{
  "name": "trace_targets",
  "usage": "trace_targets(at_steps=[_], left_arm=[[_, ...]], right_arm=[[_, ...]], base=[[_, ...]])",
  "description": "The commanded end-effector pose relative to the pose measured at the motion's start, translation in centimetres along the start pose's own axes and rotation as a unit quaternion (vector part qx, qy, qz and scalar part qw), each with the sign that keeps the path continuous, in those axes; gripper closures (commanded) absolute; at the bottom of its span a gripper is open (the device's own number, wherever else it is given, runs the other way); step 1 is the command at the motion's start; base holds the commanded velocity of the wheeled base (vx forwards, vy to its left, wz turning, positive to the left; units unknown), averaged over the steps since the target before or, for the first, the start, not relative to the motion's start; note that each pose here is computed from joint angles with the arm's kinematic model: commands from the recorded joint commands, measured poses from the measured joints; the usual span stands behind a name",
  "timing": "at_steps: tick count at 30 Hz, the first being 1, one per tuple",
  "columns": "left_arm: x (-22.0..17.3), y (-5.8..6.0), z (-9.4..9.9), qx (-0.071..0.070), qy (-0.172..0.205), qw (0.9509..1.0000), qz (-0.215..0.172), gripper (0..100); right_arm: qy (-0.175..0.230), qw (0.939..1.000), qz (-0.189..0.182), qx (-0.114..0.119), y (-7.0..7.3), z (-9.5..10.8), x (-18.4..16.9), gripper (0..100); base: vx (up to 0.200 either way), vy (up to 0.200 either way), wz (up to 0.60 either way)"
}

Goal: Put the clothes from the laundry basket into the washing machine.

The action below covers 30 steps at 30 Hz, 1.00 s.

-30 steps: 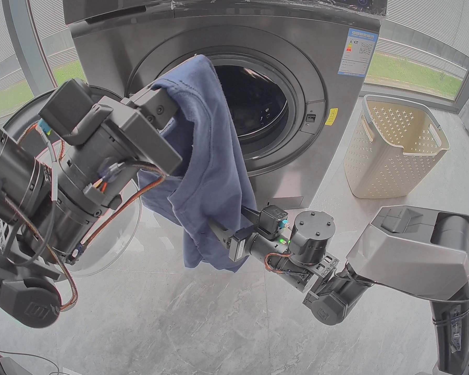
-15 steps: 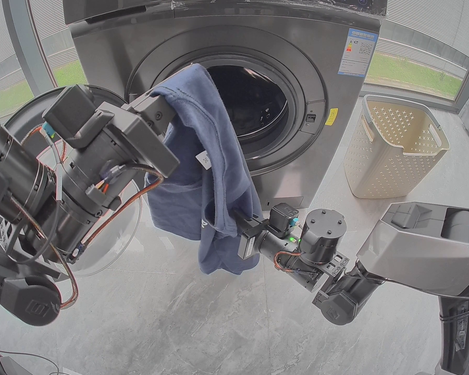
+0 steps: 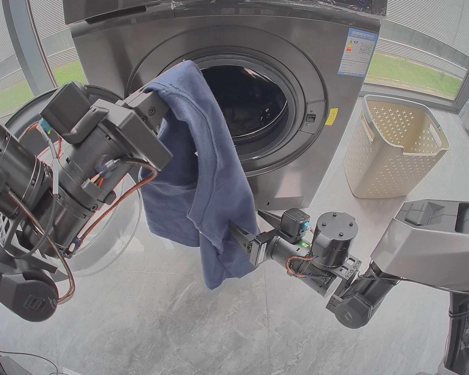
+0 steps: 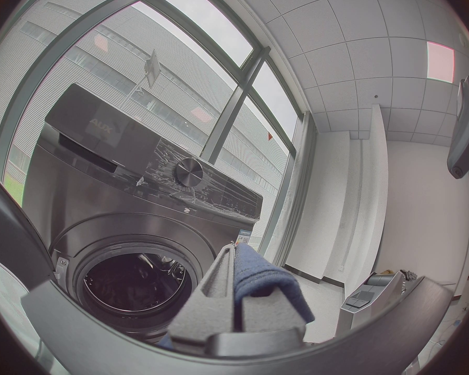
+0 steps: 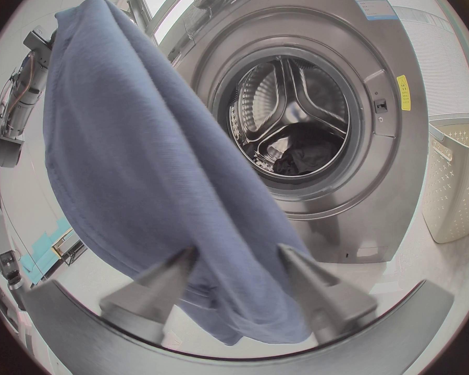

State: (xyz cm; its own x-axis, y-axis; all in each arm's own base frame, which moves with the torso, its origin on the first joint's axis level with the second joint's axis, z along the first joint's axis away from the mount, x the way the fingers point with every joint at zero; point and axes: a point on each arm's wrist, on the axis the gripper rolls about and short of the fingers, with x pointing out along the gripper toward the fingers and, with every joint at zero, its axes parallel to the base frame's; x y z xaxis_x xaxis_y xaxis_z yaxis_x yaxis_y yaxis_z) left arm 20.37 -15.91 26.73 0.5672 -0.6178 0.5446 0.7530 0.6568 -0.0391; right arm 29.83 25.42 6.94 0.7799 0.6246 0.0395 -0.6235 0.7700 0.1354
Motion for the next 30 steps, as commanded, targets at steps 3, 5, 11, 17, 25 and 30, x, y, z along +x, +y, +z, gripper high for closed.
trace_targets(at_steps=[3,5,11,17,25,30], left_arm=[[0.0,-0.3,0.2,-0.002,-0.005,1.0,-0.005,100],[0.0,-0.3,0.2,-0.002,-0.005,1.0,-0.006,100],[0.0,-0.3,0.2,-0.002,-0.005,1.0,-0.007,100],[-0.1,-0.6,0.1,-0.005,-0.004,0.9999,-0.011,100],[-0.1,-0.7,0.1,-0.006,-0.006,0.9999,-0.013,100],[-0.1,-1.1,0.1,-0.01,-0.007,0.9997,-0.021,100]], right_arm=[[-0.004,0.9999,-0.014,-0.001,-1.2,0.2,0.7,0],[-0.013,0.9998,-0.017,-0.002,-1.9,0.2,1.6,0],[-0.022,0.9995,0.02,-0.012,-1.4,-0.1,3.6,0],[-0.03,0.9977,0.057,-0.023,-0.3,-1.1,5.3,0],[-0.025,0.9957,0.084,-0.03,1.8,-2.2,5.7,0],[-0.042,0.9954,0.081,-0.03,1.6,-1.8,6.4,0]], base=[[0.0,0.0,0.0],[0.0,0.0,0.0],[0.0,0.0,0.0],[0.0,0.0,0.0],[0.0,0.0,0.0],[0.0,0.0,0.0]])
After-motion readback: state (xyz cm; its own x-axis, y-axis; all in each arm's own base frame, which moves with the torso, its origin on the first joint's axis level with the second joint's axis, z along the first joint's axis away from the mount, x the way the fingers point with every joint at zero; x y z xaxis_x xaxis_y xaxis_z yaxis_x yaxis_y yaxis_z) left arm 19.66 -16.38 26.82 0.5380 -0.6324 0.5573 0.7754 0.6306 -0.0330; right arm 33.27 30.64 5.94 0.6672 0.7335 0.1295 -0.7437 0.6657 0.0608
